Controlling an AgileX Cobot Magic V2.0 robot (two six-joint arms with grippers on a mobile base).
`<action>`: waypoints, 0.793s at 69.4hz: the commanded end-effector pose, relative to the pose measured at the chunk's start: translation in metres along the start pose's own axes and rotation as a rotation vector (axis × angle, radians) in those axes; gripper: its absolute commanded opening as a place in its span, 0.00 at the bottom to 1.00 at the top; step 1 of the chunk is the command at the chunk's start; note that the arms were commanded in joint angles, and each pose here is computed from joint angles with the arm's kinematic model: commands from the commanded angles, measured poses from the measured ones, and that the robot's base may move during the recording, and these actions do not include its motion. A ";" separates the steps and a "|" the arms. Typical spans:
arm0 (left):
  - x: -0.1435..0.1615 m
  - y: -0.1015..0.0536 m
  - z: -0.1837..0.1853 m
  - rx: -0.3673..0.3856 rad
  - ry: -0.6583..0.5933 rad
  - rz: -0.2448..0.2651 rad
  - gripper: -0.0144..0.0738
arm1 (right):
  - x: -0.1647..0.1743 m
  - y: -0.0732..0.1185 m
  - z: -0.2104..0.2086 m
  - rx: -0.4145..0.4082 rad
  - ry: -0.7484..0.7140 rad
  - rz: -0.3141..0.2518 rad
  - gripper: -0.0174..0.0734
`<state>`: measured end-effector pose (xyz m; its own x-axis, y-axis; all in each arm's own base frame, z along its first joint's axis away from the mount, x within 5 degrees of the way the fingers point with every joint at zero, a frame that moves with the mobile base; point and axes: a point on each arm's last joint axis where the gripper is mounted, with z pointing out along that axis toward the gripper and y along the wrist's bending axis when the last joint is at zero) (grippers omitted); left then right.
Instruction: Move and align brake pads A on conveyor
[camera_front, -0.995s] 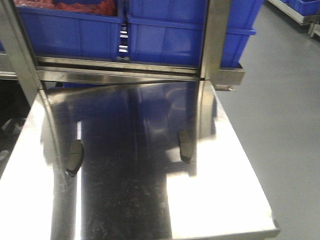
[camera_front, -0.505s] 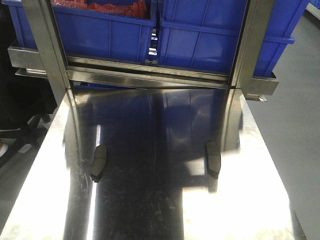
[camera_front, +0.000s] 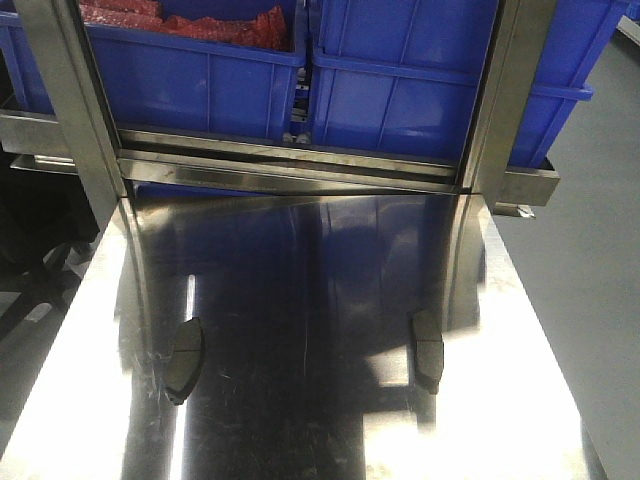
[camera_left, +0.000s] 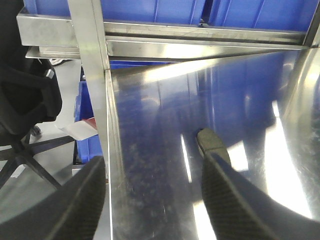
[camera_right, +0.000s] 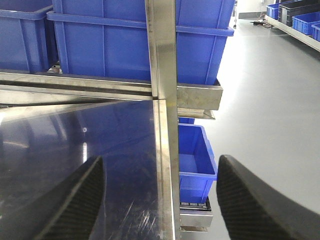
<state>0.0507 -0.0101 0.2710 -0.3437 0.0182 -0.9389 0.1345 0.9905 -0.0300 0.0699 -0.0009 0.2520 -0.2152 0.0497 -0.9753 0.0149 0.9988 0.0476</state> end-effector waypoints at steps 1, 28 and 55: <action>-0.015 0.000 -0.003 0.001 -0.090 -0.012 0.61 | -0.016 0.001 -0.002 -0.008 -0.096 -0.011 0.71; -0.015 0.000 -0.003 0.001 -0.090 -0.012 0.61 | -0.016 0.001 -0.002 -0.008 -0.096 -0.011 0.71; -0.015 0.000 -0.003 0.001 -0.090 -0.012 0.61 | -0.016 0.001 -0.002 -0.008 -0.096 -0.011 0.71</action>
<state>0.0507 -0.0101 0.2710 -0.3437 0.0182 -0.9389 0.1345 0.9905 -0.0300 0.0699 -0.0009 0.2520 -0.2152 0.0497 -0.9753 0.0149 0.9988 0.0476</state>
